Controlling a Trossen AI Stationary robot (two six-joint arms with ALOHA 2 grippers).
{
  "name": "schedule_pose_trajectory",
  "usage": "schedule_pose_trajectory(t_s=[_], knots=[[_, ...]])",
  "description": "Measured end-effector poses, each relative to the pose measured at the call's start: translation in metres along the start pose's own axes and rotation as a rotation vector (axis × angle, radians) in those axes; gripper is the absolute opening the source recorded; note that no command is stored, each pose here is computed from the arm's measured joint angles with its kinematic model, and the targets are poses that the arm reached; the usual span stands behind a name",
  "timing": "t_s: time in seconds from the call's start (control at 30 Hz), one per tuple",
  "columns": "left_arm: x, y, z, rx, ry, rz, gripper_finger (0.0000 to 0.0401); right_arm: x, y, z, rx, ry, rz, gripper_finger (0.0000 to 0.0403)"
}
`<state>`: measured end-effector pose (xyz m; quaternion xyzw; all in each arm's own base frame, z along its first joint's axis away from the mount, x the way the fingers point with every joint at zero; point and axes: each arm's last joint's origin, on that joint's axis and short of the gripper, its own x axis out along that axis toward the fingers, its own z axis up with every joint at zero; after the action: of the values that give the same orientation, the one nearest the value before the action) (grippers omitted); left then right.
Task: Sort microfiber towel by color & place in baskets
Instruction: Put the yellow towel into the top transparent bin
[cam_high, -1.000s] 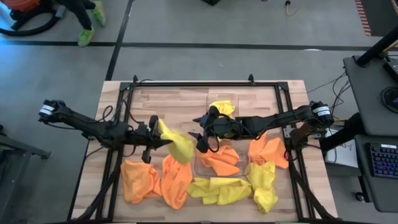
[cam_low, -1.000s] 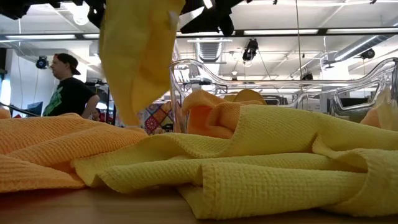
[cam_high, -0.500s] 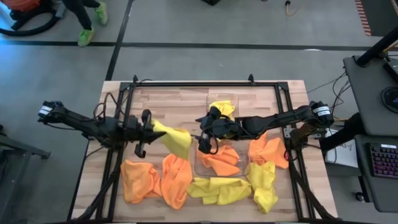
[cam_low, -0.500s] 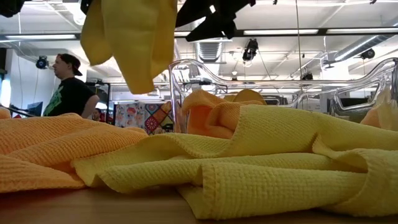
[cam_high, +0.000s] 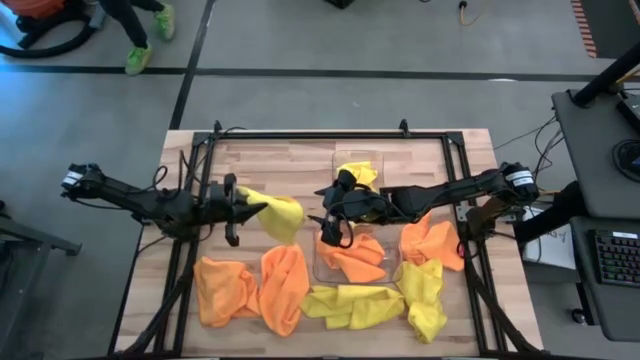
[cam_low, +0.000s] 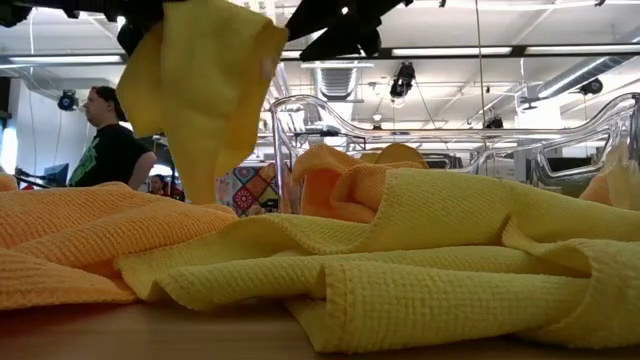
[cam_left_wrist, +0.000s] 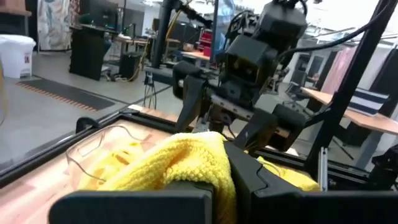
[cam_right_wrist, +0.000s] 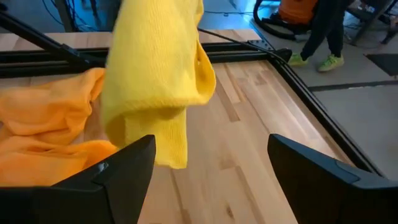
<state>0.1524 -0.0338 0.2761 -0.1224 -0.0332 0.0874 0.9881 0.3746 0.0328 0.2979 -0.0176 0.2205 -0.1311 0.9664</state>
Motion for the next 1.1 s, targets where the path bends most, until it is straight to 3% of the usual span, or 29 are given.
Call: schedule_pose_trajectory(t_s=[0.37, 0.6, 0.7, 1.1], knots=[[0.007, 0.001, -0.012, -0.005, 0.067, 0.077, 0.0, -0.009, 0.001, 0.011, -0.092, -0.077, 0.011, 0.0305], [0.017, -0.001, -0.021, -0.008, 0.086, 0.127, 0.0, -0.008, 0.013, 0.017, -0.134, -0.174, 0.101, 0.0302], [0.021, -0.004, -0.02, -0.02, 0.058, 0.119, 0.0, -0.004, 0.015, 0.016, -0.128, -0.187, 0.138, 0.0302], [0.038, -0.017, -0.019, -0.011, 0.018, -0.029, 0.0, 0.02, 0.013, 0.007, -0.097, -0.188, 0.108, 0.0297]])
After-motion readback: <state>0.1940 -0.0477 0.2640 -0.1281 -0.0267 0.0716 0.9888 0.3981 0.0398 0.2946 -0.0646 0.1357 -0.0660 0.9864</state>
